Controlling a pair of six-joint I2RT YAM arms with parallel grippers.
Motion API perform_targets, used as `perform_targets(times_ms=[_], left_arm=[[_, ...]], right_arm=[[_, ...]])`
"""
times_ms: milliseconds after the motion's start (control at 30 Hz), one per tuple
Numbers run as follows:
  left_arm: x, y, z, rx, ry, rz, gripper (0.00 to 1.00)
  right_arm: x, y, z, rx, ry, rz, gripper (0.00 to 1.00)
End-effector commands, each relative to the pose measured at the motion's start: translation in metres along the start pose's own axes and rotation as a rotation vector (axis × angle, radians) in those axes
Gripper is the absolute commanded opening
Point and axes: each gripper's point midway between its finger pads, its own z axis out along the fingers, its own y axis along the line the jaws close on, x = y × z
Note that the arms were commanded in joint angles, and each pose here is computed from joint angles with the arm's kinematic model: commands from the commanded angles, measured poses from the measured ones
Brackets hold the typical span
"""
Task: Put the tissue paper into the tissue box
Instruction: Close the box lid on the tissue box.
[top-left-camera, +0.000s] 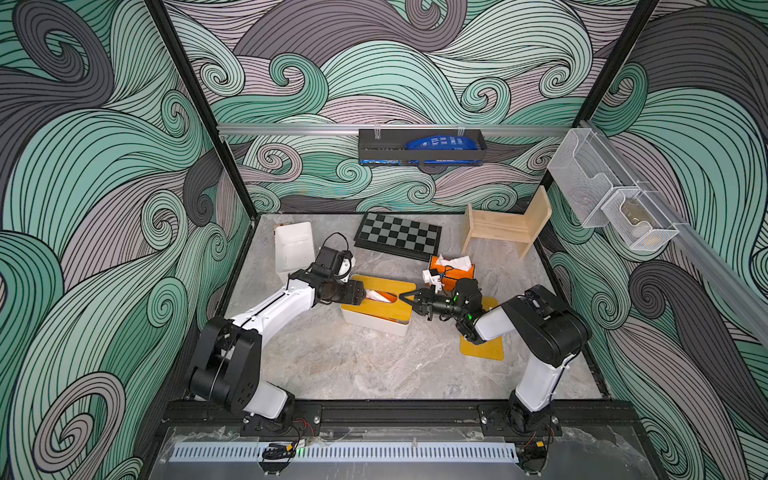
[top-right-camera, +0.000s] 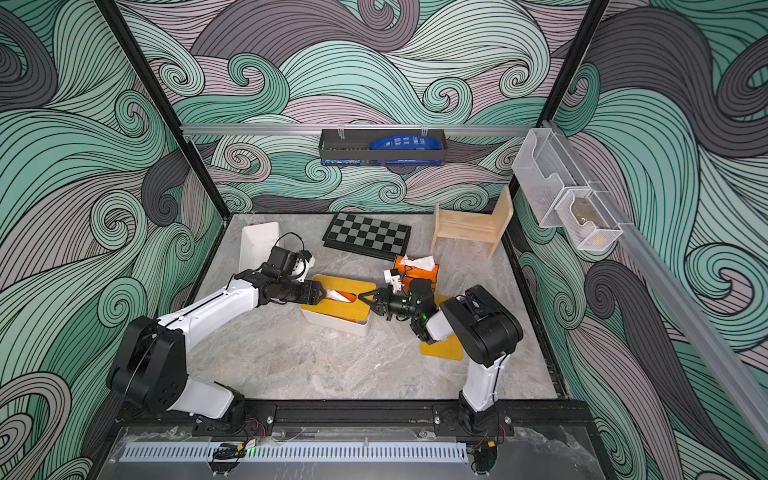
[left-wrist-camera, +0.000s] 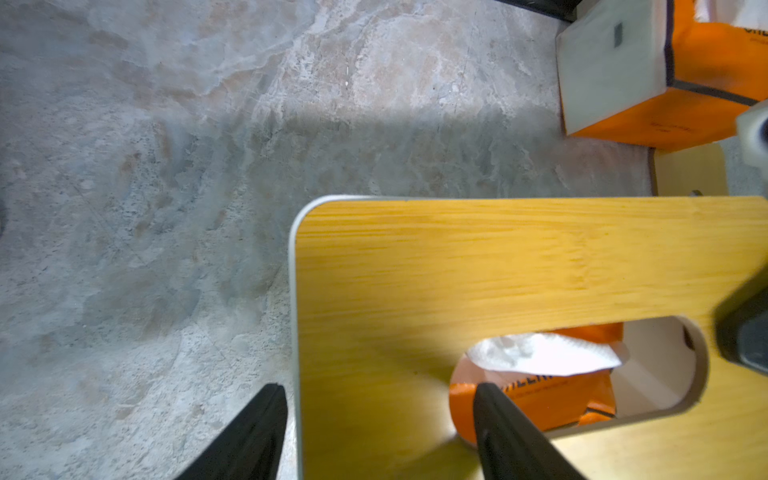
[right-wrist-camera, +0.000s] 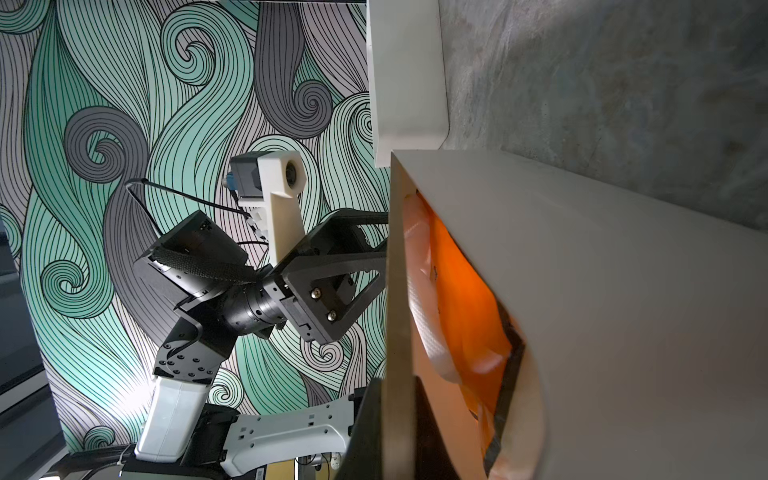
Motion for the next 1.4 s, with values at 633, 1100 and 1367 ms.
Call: perform_targets(times_ms=[633,1100,1367], left_arm=[[0.005,0.005,0.005,-0.054,0.046,0.010,0.37],[0.006,0.010,0.005,-0.081,0.045,0.011,0.22],[0.003,0.011,0.002,-0.095,0.034,0.013,0.21]], right_arm=[[0.000,0.007,0.004,-0.037,-0.001,-0.017,0.00],[0.003,0.006,0.003,-0.045,0.007,-0.010,0.22],[-0.001,0.011,-0.001,-0.053,-0.003,-0.015,0.33]])
